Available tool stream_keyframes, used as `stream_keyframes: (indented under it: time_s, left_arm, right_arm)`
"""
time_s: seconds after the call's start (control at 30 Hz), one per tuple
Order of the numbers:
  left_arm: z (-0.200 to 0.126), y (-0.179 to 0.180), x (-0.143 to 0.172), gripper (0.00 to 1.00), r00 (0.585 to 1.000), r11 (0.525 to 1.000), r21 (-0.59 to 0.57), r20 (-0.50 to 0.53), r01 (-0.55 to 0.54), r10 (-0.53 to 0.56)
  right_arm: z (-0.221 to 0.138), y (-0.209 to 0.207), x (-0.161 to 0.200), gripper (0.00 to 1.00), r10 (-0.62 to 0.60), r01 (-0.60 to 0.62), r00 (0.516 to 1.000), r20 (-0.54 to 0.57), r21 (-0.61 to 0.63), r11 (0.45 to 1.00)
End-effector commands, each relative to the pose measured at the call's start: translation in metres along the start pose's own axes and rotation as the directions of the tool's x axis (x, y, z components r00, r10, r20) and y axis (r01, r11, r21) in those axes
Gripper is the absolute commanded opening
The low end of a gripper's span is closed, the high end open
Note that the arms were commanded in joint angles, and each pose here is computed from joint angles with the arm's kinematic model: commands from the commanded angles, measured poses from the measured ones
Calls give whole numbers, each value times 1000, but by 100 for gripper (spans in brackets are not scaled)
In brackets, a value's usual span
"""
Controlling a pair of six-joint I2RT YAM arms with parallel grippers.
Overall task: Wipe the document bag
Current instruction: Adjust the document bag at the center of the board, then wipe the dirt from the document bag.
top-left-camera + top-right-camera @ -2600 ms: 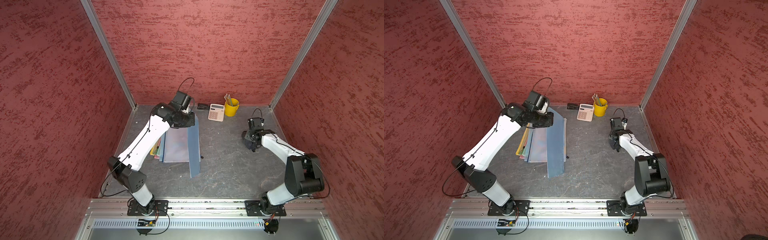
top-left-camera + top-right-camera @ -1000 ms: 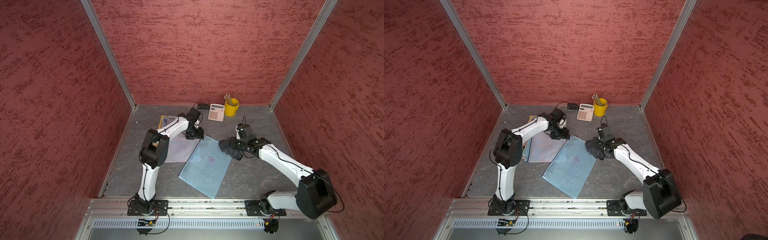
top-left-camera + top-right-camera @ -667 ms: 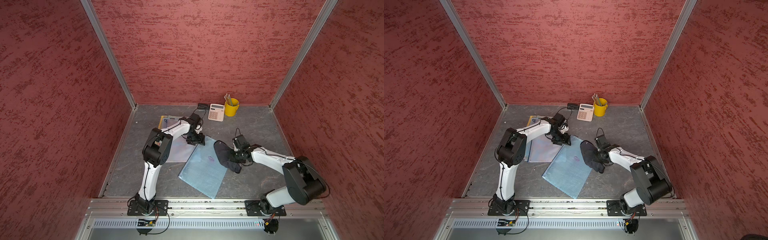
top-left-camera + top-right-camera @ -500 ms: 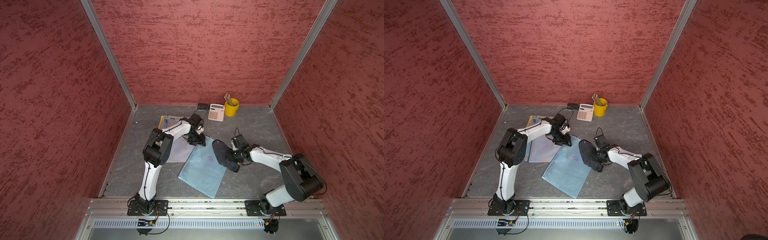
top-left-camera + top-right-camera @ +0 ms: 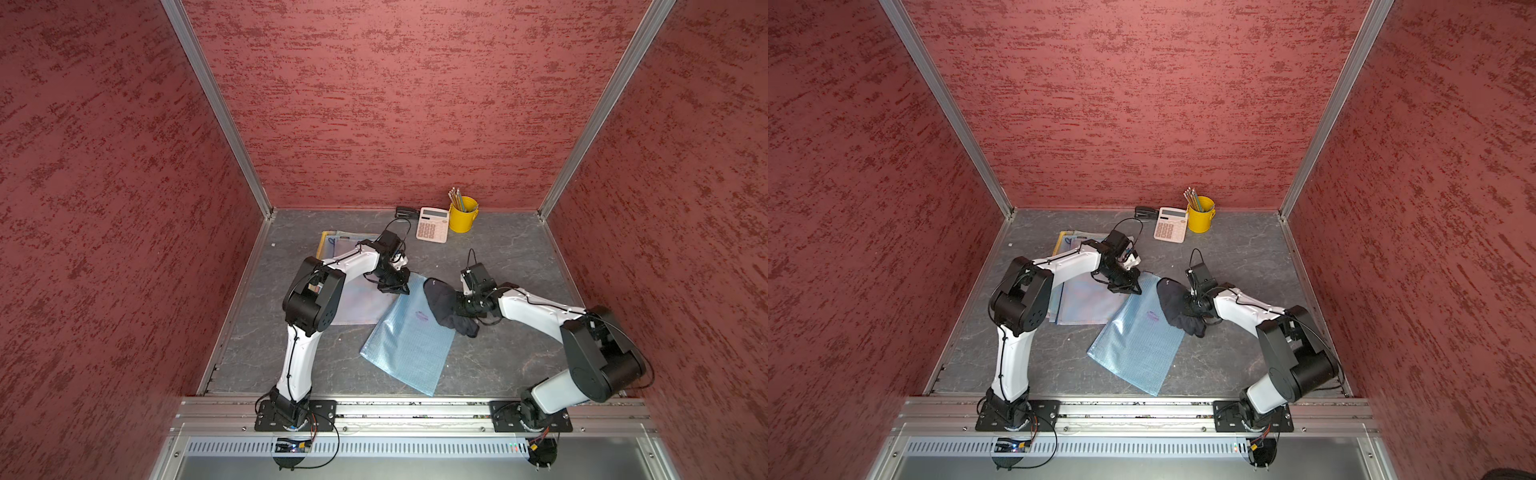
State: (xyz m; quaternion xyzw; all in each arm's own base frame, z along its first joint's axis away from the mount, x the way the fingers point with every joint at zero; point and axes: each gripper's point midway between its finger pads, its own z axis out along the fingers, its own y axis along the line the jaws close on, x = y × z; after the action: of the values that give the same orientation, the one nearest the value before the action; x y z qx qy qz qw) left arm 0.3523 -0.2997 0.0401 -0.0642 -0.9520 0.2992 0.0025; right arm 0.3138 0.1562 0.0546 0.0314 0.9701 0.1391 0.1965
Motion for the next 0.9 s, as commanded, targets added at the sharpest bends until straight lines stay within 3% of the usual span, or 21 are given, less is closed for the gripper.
stream_keyframes:
  time_s: [0.0, 0.17, 0.37, 0.47, 0.57, 0.63, 0.77, 0.87]
  left_arm:
    - [-15, -27, -19, 0, 985, 985, 132, 114, 113, -128]
    - [-2, -40, -22, 0, 955, 951, 210, 147, 226, -259]
    - [29, -63, -23, 0, 939, 923, 270, 132, 275, -318]
    - [42, -63, -18, 0, 940, 926, 250, 120, 283, -319]
    - [46, -57, -14, 0, 936, 926, 234, 119, 297, -330]
    - [48, -51, -12, 0, 932, 925, 220, 123, 309, -341]
    - [53, -42, -9, 0, 916, 914, 213, 133, 346, -378]
    - [53, -35, -11, 0, 899, 899, 223, 144, 377, -412]
  right_arm:
    - [-54, 27, -54, 9, -164, 166, 969, 187, 4, 986]
    - [-76, 67, -58, 16, -224, 242, 944, 242, -47, 969]
    - [-22, 80, -4, 19, -245, 258, 962, 122, -100, 961]
    - [-1, 56, 9, 36, -215, 217, 972, 100, -9, 976]
    - [1, 36, 5, 69, -175, 165, 971, 162, 74, 983]
    - [0, 36, 0, 75, -166, 153, 966, 199, 76, 985]
    - [18, 43, -2, 76, -150, 142, 973, 178, 61, 988]
    - [31, 35, 11, 68, -156, 144, 980, 125, 102, 984]
